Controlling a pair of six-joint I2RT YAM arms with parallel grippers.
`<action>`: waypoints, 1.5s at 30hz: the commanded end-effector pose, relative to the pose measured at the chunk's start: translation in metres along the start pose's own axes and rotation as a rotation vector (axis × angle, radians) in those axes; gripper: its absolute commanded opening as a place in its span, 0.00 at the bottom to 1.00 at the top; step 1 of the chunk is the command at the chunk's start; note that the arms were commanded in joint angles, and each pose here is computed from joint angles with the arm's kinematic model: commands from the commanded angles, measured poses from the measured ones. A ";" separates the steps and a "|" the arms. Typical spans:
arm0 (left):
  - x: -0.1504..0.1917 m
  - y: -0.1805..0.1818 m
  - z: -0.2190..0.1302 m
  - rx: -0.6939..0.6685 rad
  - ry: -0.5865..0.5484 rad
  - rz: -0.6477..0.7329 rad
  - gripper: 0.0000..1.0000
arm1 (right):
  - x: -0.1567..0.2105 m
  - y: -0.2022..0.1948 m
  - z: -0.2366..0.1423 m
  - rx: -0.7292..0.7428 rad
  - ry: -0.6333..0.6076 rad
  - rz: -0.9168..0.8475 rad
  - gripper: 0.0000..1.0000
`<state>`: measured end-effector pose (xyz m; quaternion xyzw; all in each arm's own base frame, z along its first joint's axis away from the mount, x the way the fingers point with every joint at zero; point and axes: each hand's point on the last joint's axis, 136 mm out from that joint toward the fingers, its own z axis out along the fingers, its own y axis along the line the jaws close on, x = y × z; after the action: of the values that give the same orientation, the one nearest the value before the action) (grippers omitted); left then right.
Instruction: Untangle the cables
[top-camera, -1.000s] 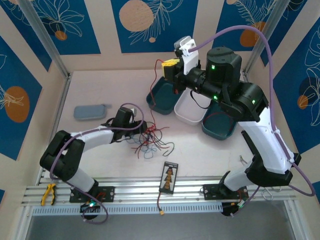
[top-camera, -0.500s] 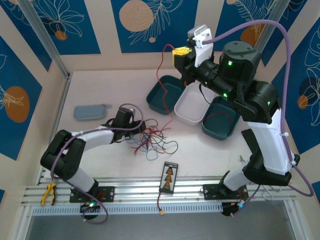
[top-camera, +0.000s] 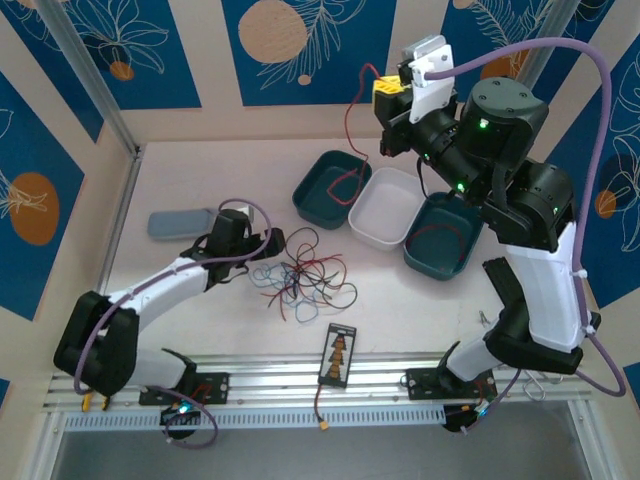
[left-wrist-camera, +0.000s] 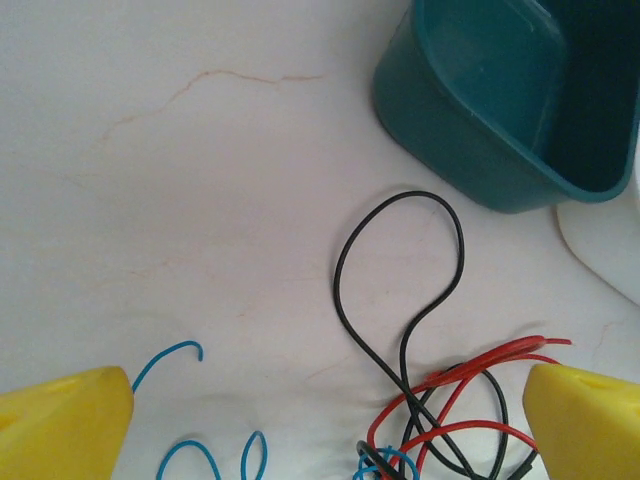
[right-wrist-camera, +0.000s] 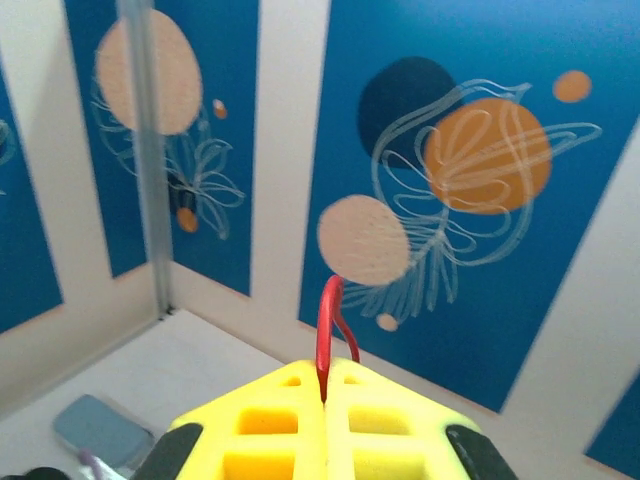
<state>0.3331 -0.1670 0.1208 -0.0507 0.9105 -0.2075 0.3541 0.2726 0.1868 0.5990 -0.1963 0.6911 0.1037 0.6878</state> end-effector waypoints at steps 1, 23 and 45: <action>-0.007 0.009 -0.016 -0.051 -0.015 0.036 1.00 | 0.013 -0.043 -0.004 0.160 0.027 0.017 0.00; -0.018 0.015 -0.052 -0.069 -0.088 0.070 1.00 | 0.159 -0.194 -0.005 0.444 0.230 0.323 0.00; -0.010 0.018 -0.043 -0.078 -0.044 0.050 1.00 | 0.291 -0.182 -0.027 0.501 0.482 0.553 0.00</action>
<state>0.3143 -0.1349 0.1533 -0.0487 0.9054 -0.1644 0.3883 0.3380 -0.0229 0.3522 0.1271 0.8515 0.0609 0.5051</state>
